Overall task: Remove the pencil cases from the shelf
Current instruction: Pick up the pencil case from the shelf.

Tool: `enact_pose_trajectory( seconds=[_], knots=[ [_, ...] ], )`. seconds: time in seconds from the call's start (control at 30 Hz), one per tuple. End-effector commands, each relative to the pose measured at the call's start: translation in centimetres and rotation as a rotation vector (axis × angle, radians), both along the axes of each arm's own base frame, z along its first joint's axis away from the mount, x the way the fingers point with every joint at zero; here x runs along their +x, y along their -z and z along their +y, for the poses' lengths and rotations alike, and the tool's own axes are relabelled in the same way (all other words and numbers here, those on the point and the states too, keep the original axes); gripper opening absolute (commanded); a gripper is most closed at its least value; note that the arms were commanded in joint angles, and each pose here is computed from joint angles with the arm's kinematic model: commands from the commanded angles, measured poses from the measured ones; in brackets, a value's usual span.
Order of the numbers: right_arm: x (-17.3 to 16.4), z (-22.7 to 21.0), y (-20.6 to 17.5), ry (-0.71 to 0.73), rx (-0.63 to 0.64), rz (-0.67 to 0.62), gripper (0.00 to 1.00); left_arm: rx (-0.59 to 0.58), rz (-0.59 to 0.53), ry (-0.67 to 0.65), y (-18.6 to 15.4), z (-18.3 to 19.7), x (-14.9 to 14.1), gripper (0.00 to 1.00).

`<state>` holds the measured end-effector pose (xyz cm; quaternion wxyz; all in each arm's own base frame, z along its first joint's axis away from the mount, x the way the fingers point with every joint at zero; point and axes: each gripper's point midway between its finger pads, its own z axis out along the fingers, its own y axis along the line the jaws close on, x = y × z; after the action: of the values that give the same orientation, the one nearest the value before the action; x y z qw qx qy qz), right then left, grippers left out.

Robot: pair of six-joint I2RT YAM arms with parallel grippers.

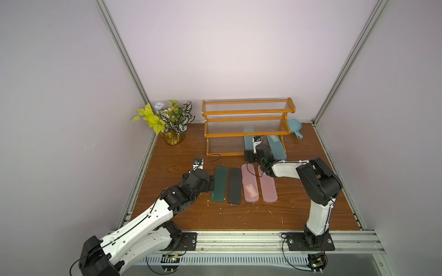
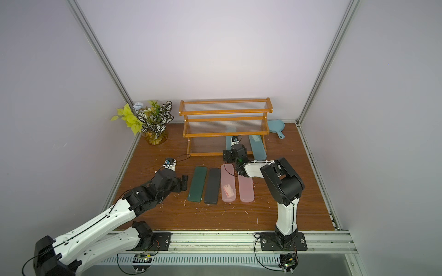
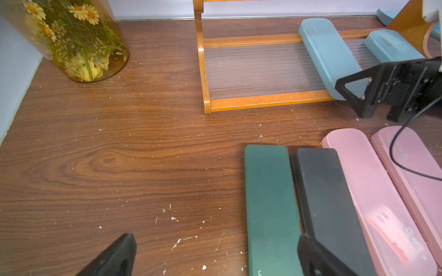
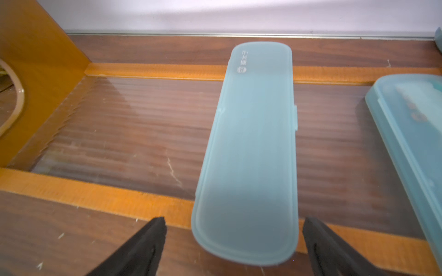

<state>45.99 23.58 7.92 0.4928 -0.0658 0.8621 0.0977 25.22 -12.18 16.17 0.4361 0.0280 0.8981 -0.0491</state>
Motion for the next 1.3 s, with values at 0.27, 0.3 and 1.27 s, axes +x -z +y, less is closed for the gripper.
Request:
enact_pose_trajectory(
  seconds=[0.27, 0.3, 1.27],
  knots=[
    [1.8, 0.0, -0.3, 0.051, -0.063, -0.014, 0.94, 0.030, 0.010, -0.016, 0.1, 1.2, 0.0, 0.99],
    [1.9, 0.0, -0.2, 0.050, -0.065, -0.013, 0.94, 0.032, 0.010, -0.016, 0.1, 1.2, 0.0, 0.99],
    [2.0, -0.2, 1.3, 0.065, -0.095, 0.025, 0.67, 0.034, 0.016, -0.033, 0.3, 1.8, 0.1, 0.99]
  ],
)
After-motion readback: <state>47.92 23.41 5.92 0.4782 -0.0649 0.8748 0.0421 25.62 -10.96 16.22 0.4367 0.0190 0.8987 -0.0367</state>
